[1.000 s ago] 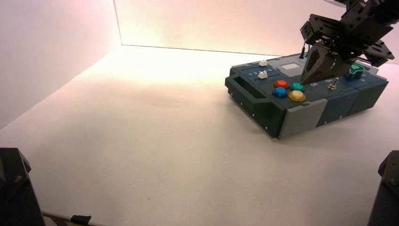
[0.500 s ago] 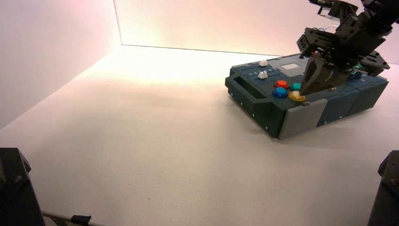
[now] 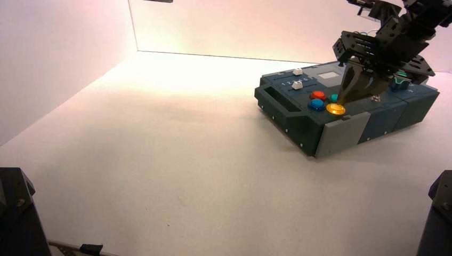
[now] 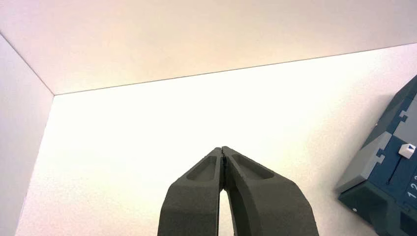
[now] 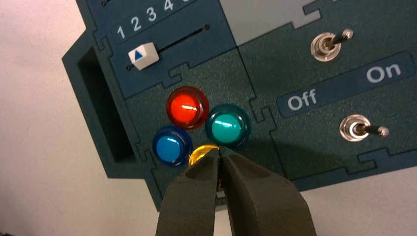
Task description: Push the yellow button with the right gripper.
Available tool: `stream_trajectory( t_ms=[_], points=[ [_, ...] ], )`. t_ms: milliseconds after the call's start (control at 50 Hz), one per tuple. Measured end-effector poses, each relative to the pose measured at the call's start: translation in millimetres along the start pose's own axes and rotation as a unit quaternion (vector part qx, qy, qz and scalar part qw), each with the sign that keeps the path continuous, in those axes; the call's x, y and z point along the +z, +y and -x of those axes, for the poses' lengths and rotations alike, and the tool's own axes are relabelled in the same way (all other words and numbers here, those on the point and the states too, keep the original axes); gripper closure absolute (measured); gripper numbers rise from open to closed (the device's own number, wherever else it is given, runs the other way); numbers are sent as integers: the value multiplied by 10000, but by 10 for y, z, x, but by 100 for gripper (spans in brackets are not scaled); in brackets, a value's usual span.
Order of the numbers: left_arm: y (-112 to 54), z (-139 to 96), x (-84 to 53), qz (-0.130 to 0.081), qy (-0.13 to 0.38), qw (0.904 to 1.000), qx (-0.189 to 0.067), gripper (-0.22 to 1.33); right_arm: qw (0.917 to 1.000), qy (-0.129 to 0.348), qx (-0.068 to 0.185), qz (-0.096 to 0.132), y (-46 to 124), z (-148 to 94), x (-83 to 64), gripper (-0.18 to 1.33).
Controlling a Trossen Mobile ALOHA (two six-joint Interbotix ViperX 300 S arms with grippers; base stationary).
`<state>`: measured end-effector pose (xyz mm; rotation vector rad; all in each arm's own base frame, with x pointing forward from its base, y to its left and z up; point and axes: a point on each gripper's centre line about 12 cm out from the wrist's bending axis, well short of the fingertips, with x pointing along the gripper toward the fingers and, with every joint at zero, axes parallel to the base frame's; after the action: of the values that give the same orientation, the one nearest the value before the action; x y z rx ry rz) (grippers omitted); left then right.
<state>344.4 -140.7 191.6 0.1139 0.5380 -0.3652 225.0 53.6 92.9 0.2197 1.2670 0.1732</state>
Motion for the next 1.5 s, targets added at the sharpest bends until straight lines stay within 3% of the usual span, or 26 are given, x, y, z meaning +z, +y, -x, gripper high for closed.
stream_trajectory(
  t_ms=[260,580,940,1500],
  points=[
    [-6,-1,13,-4,-15,10000,-7,127,10000,-4,67,61,31,61,-6,129],
    [-5,-1,21,4,-31,10000,-5,127,9990,-322,271,172,131,314,61,129],
    [-5,26,51,-2,-84,10000,-5,127,9987,-364,286,204,140,345,63,129],
    [-4,49,77,6,-130,9999,-5,127,9944,-910,382,379,205,603,109,129]
  ],
)
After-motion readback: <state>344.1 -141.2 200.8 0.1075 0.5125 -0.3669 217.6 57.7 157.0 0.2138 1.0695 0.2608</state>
